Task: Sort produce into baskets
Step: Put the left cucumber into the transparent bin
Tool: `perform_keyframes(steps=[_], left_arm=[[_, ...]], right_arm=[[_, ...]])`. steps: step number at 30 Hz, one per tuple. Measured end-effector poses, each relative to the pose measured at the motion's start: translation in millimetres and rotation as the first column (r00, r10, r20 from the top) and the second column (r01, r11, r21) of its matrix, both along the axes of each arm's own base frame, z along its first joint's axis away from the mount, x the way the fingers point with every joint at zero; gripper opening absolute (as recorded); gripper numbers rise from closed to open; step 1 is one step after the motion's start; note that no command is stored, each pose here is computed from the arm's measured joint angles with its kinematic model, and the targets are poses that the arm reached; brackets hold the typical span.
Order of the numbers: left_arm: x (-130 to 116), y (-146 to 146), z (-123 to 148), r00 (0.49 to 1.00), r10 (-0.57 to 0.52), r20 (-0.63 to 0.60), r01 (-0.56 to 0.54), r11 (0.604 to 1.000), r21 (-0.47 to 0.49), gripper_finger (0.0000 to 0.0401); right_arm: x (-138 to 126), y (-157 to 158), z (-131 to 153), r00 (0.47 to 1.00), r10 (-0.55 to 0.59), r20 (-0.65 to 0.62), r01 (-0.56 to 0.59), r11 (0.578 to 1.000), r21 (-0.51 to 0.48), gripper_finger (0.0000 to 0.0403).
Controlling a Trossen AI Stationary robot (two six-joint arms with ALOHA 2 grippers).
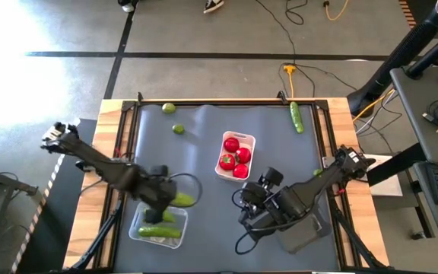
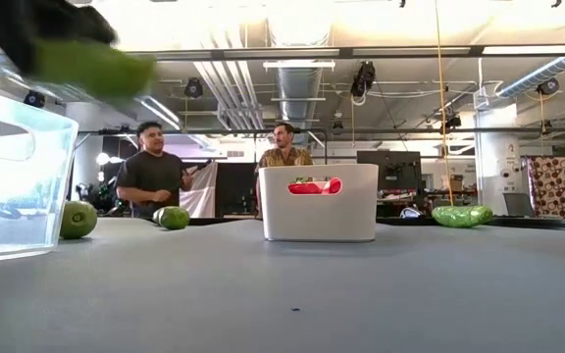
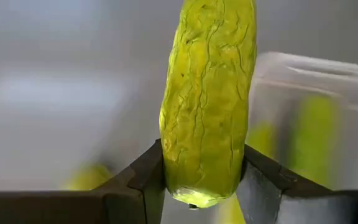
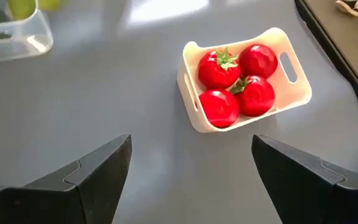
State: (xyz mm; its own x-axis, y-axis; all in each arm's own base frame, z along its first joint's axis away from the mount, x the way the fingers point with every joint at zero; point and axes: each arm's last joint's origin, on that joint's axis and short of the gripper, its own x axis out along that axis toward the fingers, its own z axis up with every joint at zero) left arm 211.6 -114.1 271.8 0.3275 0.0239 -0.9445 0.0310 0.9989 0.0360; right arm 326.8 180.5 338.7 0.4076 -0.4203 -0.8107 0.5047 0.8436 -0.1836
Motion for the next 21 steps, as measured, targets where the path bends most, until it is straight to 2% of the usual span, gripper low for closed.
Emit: perform_keyframes(steps=[3,5,11,14,21], left_arm=[[-23.9,-9.1,9.0,1.000,0.021,-0.024,-0.024,0.991,-0.133,0.0139],[-37.8,-16.3,8.1,0.999,0.010,-0.050,-0.020,0.982,-0.189,0.0139],[-63.4,-30.6,-21.0,0.991,-0.001,-0.133,-0.026,0.979,-0.201,0.0142],[-68.8,-37.8,-37.4,0.986,-0.022,-0.166,-0.019,0.970,-0.244,0.0143],[-73.6,-36.7,-57.2,0.982,0.031,-0.185,-0.072,0.972,-0.222,0.0157]], right_arm=[[4.0,-1.7,0.4,0.999,-0.011,0.030,0.011,1.000,0.004,0.0325],[7.5,-3.1,1.0,0.998,-0.021,0.059,0.020,1.000,0.006,0.0325],[18.5,-8.7,2.9,0.990,-0.044,0.135,0.041,0.999,0.024,0.0325],[22.3,-11.3,3.5,0.986,-0.056,0.157,0.051,0.998,0.037,0.0325],[30.8,-18.1,4.9,0.967,-0.129,0.219,0.110,0.989,0.097,0.0325]])
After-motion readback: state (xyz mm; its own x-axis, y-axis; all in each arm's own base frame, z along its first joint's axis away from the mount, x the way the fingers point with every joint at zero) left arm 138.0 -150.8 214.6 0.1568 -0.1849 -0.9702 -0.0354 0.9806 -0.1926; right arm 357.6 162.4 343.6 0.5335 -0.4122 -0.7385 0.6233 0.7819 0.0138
